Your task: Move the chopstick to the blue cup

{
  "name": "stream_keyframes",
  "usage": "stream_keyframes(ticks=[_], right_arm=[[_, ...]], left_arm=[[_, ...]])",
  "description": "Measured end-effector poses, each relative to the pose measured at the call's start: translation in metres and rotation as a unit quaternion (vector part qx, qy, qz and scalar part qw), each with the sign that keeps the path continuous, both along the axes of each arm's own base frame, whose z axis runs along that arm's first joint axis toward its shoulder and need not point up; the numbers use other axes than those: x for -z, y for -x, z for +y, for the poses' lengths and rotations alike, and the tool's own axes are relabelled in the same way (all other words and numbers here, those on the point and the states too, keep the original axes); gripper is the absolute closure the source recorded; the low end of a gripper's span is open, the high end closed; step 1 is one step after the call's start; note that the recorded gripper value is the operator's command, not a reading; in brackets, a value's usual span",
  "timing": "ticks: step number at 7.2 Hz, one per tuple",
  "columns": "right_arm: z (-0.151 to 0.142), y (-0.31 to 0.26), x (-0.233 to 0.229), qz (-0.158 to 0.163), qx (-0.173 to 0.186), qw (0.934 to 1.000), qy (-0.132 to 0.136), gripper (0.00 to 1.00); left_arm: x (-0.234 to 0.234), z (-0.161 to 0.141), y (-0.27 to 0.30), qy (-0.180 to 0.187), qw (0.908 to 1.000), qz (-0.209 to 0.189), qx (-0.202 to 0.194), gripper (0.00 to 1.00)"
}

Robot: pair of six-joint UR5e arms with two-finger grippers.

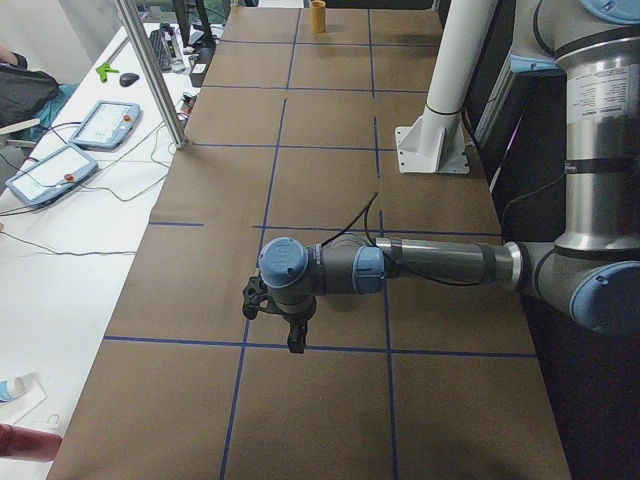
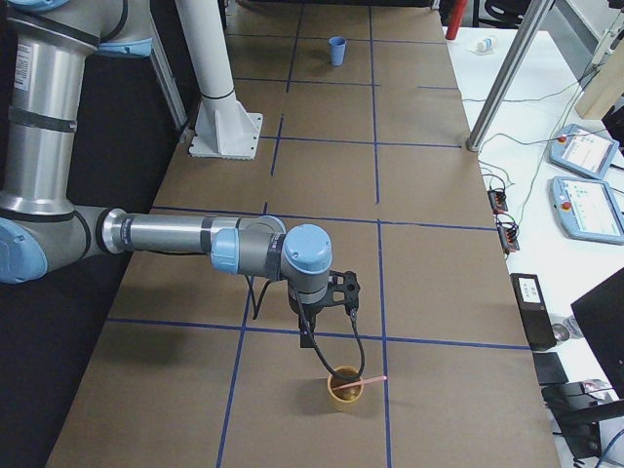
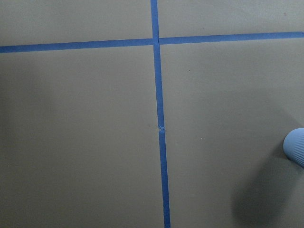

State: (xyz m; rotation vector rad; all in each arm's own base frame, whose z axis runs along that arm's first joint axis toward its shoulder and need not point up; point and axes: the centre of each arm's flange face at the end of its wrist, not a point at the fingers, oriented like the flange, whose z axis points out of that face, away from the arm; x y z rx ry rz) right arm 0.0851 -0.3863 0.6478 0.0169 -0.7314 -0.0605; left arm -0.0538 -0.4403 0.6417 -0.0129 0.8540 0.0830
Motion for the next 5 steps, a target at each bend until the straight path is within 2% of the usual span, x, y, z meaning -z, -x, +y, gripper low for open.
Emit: stream_keyframes(ticks=[3, 5], right_arm=[[0.0, 0.0, 0.0, 0.0, 0.0, 1.0, 0.0, 0.0], [-0.004, 0.0, 0.005, 0.0, 0.0, 0.9999, -0.013, 0.0]], left_arm=[[0.005, -0.002, -0.005, -0.005, 1.0, 0.0, -0.005, 0.0], [0.023, -0.018, -0.006, -0.038, 0.9993, -0.005, -0.005, 0.0]])
